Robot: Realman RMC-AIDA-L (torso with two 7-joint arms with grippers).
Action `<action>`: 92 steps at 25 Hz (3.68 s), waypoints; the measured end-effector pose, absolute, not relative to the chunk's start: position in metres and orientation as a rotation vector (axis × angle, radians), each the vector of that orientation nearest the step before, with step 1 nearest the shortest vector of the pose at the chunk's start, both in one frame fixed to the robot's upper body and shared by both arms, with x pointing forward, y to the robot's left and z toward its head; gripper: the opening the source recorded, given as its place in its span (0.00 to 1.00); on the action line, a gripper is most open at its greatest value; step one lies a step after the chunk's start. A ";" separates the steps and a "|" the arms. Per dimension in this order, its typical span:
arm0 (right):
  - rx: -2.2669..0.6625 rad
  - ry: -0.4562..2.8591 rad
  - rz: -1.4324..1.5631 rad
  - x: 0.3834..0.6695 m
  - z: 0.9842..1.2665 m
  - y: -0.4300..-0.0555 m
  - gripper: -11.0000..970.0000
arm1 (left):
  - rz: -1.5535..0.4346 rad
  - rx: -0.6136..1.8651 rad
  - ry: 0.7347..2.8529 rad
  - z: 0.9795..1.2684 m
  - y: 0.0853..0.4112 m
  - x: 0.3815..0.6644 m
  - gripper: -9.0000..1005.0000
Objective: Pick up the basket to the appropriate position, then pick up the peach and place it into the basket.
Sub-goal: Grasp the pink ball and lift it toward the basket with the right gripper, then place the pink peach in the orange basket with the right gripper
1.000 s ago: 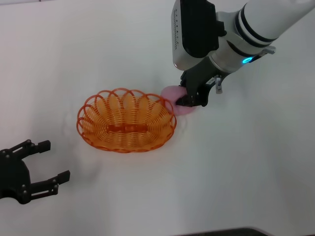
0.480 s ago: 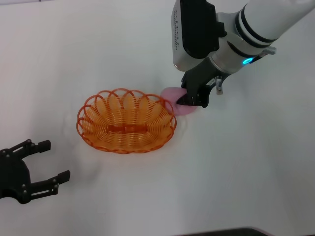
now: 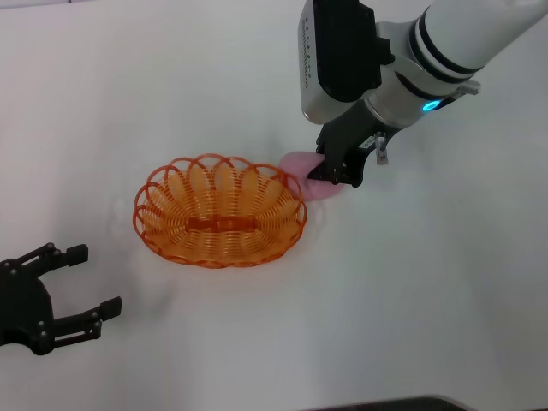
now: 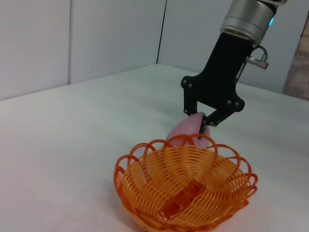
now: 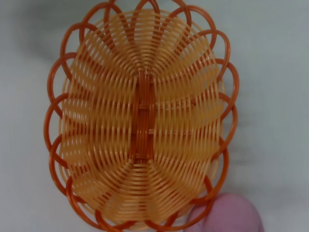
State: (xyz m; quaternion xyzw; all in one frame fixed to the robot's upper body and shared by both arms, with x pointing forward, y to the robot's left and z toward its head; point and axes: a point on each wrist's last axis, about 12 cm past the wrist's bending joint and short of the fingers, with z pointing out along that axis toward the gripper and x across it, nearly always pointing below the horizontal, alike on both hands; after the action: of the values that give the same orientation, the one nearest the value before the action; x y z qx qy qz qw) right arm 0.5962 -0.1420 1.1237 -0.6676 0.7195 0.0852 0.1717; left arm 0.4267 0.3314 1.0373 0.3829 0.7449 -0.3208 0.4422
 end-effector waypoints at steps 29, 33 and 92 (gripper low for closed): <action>-1.813 2.206 0.216 0.581 1.165 -0.179 0.09 | -0.786 0.955 1.851 1.038 0.332 0.429 0.88; -1.759 2.171 0.350 0.577 1.180 -0.194 0.09 | -0.777 0.956 1.847 1.039 0.333 0.430 0.88; -1.694 1.862 0.689 0.574 1.122 -0.121 0.89 | -0.773 0.951 1.836 1.042 0.334 0.431 0.88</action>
State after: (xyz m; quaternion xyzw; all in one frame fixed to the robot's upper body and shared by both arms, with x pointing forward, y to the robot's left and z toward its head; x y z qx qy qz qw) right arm 0.5740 -0.1208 1.1220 -0.6263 0.6883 0.2546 0.2628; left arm 0.4313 0.3340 1.0418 0.3847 0.7427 -0.3126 0.4502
